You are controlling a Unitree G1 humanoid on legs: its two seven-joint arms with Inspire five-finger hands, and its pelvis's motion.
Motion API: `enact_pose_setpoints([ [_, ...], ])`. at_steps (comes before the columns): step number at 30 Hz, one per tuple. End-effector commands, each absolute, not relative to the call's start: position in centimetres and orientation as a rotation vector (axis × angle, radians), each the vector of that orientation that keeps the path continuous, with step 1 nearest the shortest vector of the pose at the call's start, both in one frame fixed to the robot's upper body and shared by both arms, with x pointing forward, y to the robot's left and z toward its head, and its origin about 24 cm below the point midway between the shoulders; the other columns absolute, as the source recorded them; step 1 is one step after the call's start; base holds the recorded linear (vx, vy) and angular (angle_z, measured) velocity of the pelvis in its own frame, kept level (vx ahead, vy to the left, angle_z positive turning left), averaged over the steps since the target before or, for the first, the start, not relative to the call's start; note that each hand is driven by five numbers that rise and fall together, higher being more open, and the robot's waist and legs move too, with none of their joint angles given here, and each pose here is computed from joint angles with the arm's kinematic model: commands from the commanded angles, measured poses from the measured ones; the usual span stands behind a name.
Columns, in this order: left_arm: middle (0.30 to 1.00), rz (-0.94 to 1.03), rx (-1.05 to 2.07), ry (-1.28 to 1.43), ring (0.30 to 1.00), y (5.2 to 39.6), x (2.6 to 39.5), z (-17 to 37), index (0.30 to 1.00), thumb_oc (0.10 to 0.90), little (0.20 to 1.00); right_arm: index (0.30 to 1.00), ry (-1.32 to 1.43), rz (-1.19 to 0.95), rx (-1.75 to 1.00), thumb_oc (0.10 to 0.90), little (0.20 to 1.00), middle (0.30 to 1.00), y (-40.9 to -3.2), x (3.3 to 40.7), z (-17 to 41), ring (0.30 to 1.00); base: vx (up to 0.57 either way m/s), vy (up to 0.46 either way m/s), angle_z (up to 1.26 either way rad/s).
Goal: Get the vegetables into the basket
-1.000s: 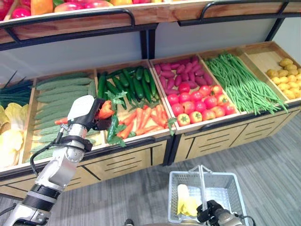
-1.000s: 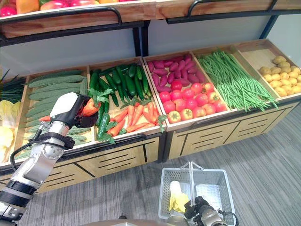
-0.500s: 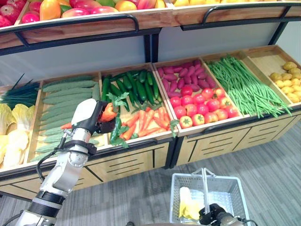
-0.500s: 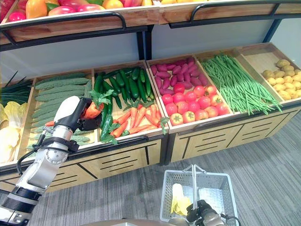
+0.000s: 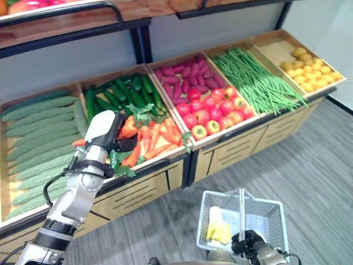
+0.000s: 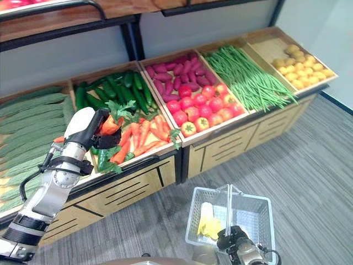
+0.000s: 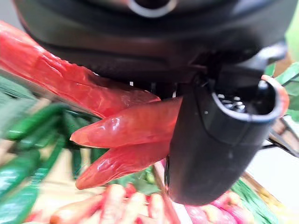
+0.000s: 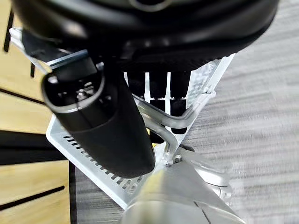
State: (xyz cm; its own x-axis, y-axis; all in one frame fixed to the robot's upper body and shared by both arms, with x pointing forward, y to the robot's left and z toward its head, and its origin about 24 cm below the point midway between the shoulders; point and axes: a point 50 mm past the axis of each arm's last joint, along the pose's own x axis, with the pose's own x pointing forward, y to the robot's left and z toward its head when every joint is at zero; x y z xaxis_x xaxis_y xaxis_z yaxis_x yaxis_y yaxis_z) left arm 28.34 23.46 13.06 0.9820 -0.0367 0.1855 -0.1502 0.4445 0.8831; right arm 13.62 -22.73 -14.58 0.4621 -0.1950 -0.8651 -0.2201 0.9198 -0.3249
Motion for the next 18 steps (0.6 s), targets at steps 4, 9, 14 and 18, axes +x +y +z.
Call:
enact_pose_setpoints([
  [4,0.300,0.214,1.134,-0.459,0.300,23.9,28.4,19.5,0.300,0.400,0.300,0.300,1.099,0.125,-0.533,0.400,0.300,0.300,-22.4,14.0,-14.6,0.300,-0.04,-0.076,-0.61],
  [9,0.300,0.195,1.079,-0.400,0.300,24.2,27.8,17.9,0.300,0.400,0.300,0.300,1.109,0.128,-0.571,0.400,0.300,0.300,-23.4,13.8,-14.4,0.300,0.08,-0.165,-0.54],
  [14,0.300,0.175,1.034,-0.390,0.300,23.8,27.9,17.4,0.300,0.400,0.300,0.300,1.099,0.115,-0.608,0.400,0.300,0.300,-24.5,14.2,-14.0,0.300,0.04,-0.163,-0.08],
  [18,0.300,0.162,1.005,-0.385,0.300,23.4,28.1,17.2,0.300,0.400,0.300,0.300,1.107,0.101,-0.620,0.400,0.300,0.300,-25.1,14.1,-13.8,0.300,0.05,-0.133,-0.05],
])
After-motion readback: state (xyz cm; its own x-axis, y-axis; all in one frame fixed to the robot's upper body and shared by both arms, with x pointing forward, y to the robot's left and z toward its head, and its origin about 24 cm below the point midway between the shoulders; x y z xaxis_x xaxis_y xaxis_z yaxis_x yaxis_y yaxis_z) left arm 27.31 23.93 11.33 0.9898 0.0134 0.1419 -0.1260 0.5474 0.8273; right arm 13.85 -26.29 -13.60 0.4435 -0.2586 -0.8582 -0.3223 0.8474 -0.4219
